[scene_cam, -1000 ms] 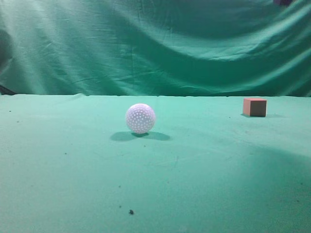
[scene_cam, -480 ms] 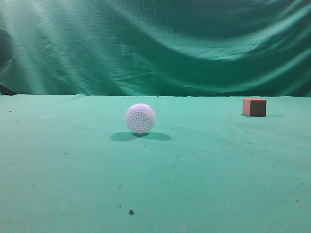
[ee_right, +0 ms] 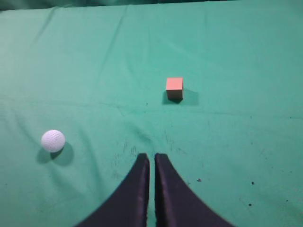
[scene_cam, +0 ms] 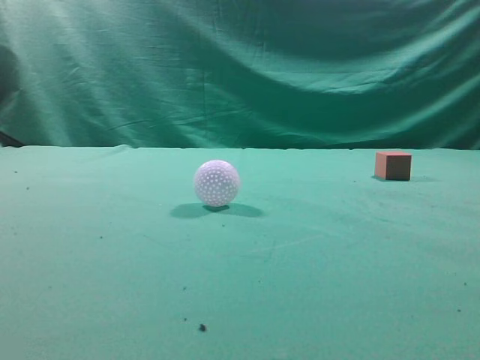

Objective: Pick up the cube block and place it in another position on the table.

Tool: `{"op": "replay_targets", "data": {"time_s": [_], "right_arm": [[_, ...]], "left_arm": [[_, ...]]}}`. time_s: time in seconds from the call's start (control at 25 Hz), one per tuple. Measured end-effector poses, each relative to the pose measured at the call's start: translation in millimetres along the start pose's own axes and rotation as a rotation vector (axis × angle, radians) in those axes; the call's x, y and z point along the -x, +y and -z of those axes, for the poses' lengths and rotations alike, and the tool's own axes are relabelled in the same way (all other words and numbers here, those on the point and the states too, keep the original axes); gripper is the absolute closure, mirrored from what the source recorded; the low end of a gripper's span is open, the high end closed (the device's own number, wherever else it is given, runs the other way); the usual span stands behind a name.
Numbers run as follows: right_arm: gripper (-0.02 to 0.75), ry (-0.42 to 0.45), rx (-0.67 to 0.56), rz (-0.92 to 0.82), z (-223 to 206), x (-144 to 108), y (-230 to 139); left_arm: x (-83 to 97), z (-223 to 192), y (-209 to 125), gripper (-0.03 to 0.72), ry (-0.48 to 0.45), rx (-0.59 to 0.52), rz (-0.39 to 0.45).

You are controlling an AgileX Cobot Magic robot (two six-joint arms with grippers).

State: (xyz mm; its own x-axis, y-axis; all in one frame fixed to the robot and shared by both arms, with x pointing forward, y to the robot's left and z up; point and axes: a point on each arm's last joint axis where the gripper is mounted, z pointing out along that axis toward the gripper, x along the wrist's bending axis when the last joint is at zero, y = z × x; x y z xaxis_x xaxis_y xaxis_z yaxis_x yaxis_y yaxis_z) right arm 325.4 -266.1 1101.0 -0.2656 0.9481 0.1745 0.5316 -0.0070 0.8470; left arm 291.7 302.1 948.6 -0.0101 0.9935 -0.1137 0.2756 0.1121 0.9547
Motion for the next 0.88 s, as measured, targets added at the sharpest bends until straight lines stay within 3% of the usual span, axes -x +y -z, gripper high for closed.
{"op": "replay_targets", "data": {"time_s": [0.28, 0.48, 0.68, 0.88], "right_arm": [[0.738, -0.003, 0.008, 0.03, 3, 0, -1], [0.738, -0.071, -0.008, 0.141, -1, 7, -6], [0.738, -0.113, 0.004, 0.142, -11, 18, -42], [0.738, -0.196, 0.124, 0.065, -22, 32, -89]], "left_arm": [[0.0, 0, 0, 0.426, 0.0, 0.0, 0.0], [0.0, 0, 0, 0.426, 0.0, 0.0, 0.0], [0.0, 0, 0, 0.426, 0.0, 0.0, 0.0], [0.0, 0, 0, 0.426, 0.0, 0.0, 0.0]]}}
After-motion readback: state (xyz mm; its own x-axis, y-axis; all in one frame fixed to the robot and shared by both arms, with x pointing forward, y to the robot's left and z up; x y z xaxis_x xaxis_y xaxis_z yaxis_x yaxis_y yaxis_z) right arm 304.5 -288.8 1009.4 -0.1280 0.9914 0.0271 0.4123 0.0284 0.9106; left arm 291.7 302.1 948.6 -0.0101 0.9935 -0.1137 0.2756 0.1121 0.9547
